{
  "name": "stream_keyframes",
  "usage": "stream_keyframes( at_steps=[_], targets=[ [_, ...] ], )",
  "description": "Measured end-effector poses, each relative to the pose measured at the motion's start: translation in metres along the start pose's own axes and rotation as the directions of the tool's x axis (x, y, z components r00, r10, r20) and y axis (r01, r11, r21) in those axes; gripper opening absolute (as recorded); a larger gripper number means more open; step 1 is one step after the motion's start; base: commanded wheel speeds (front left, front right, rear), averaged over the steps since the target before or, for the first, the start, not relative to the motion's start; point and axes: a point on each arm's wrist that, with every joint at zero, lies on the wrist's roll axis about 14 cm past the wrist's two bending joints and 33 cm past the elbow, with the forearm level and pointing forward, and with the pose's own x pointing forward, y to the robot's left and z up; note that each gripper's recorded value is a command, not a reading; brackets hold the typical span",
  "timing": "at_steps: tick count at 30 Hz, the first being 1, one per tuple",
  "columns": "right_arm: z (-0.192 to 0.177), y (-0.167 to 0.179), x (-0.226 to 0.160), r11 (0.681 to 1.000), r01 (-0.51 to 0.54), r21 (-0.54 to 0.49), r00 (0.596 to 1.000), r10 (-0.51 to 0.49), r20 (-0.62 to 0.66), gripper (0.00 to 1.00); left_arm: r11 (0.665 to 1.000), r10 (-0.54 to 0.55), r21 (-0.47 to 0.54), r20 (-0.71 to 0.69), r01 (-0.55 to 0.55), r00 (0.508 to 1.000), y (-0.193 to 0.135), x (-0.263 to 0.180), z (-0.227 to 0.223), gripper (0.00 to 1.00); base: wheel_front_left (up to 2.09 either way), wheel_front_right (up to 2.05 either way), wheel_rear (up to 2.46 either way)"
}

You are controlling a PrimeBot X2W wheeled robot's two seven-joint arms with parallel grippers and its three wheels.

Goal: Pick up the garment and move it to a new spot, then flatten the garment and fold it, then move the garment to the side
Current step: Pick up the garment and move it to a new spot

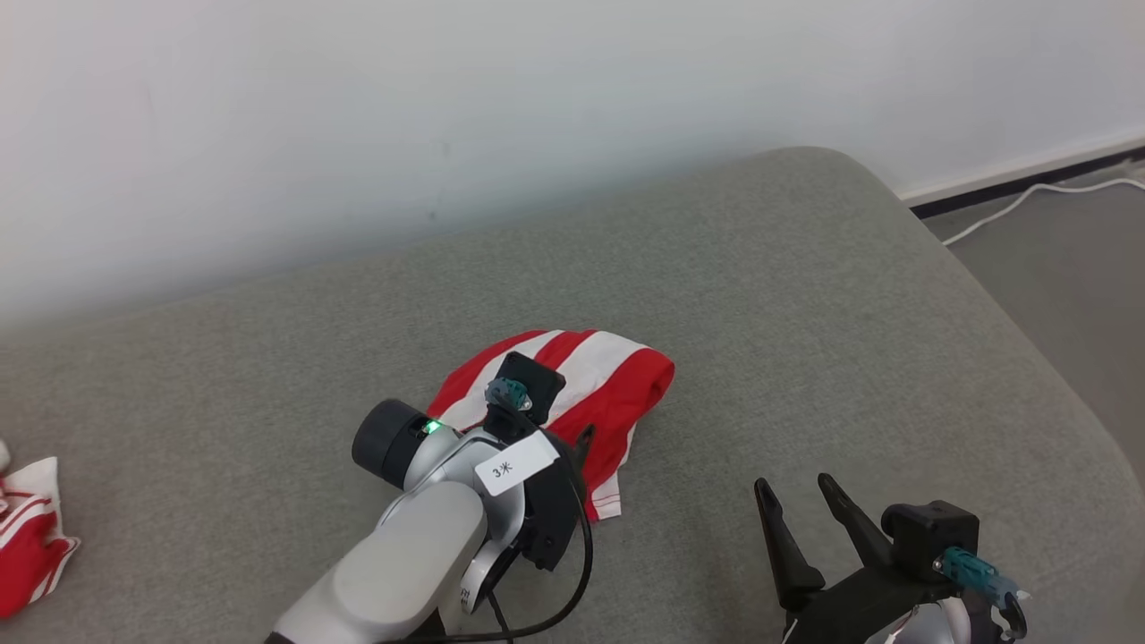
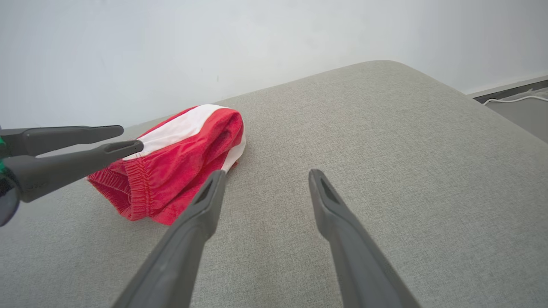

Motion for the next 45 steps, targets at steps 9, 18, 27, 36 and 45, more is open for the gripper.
stream_keyframes(
  at_steps=[9,18,27,36,45],
  targets=[
    [-0.002,0.019,0.002,0.998,-0.059,-0.005,0.998,0.059,-0.001,1.0,0.997,0.078,-0.004,-0.036,-0.078,0.996,0.024,-0.012,-0.009,1.0,0.0,0.0,0.0],
    [-0.001,0.013,-0.002,0.999,-0.039,0.006,0.999,0.039,0.005,1.0,0.997,0.076,-0.002,-0.092,-0.077,0.993,0.025,-0.005,-0.023,1.0,0.0,0.0,0.0],
    [-0.009,0.001,-0.004,1.0,0.002,0.009,1.0,-0.002,-0.017,1.0,0.999,0.045,-0.012,-0.107,-0.047,0.993,0.02,0.006,-0.026,1.0,0.0,0.0,0.0],
    [-0.022,0.015,-0.004,0.995,-0.094,-0.034,0.993,0.091,-0.079,1.0,0.999,0.042,-0.01,-0.117,-0.044,0.992,0.021,0.006,-0.028,0.5,0.0,0.0,0.0],
    [-0.032,0.027,-0.007,0.983,-0.176,-0.05,0.977,0.168,-0.135,1.0,0.999,0.042,-0.015,-0.13,-0.044,0.991,0.022,0.005,-0.033,0.0,0.0,0.0,0.0]
  ],
)
